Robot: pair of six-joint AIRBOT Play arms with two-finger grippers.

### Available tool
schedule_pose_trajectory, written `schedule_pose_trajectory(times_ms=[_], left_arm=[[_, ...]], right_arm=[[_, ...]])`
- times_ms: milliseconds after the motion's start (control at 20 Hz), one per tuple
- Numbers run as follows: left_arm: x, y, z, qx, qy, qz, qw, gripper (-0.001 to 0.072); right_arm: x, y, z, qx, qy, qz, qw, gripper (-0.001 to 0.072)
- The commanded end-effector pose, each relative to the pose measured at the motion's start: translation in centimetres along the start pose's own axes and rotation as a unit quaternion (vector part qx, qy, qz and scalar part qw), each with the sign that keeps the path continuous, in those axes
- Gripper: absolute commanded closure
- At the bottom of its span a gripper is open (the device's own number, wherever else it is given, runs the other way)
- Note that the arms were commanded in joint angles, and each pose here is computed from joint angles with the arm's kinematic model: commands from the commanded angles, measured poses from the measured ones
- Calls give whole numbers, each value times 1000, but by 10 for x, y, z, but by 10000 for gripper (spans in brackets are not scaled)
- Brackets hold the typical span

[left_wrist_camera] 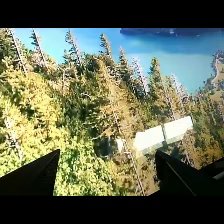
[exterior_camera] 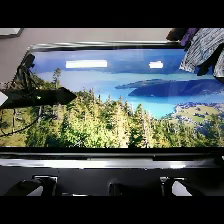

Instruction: Fold the clothes and pants, and hang the long-sleeved shirts on hangers.

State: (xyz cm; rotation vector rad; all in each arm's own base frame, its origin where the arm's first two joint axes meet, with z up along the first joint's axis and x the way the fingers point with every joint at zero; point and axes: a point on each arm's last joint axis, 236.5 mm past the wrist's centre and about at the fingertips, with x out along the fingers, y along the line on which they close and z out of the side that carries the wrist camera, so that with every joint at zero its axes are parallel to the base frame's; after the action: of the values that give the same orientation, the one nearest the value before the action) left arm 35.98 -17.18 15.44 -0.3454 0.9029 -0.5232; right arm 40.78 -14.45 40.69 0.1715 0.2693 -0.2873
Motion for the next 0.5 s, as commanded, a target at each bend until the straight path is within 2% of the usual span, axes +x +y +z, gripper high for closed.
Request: schedule_pose_trajectory(times_ms=[0,150,300,350,400,450], left_arm=[[-13,15,-2,31,-3,43,999,31],[-30,38,-14,69,19,104,992,33],[-40,66,-21,95,28,163,982,40],[-40,75,-26,95,35,176,979,119],[-39,83,-33,88,42,182,979,324],[-38,93,-41,78,50,188,978,612]], right_arm=[[38,122,-130,-151,171,127,965,171],[18,171,-248,-195,305,189,913,172],[-14,192,-333,-206,378,213,877,172],[-23,195,-355,-206,394,216,869,173],[-31,198,-376,-207,409,218,862,209],[-37,198,-392,-211,425,219,853,339]])
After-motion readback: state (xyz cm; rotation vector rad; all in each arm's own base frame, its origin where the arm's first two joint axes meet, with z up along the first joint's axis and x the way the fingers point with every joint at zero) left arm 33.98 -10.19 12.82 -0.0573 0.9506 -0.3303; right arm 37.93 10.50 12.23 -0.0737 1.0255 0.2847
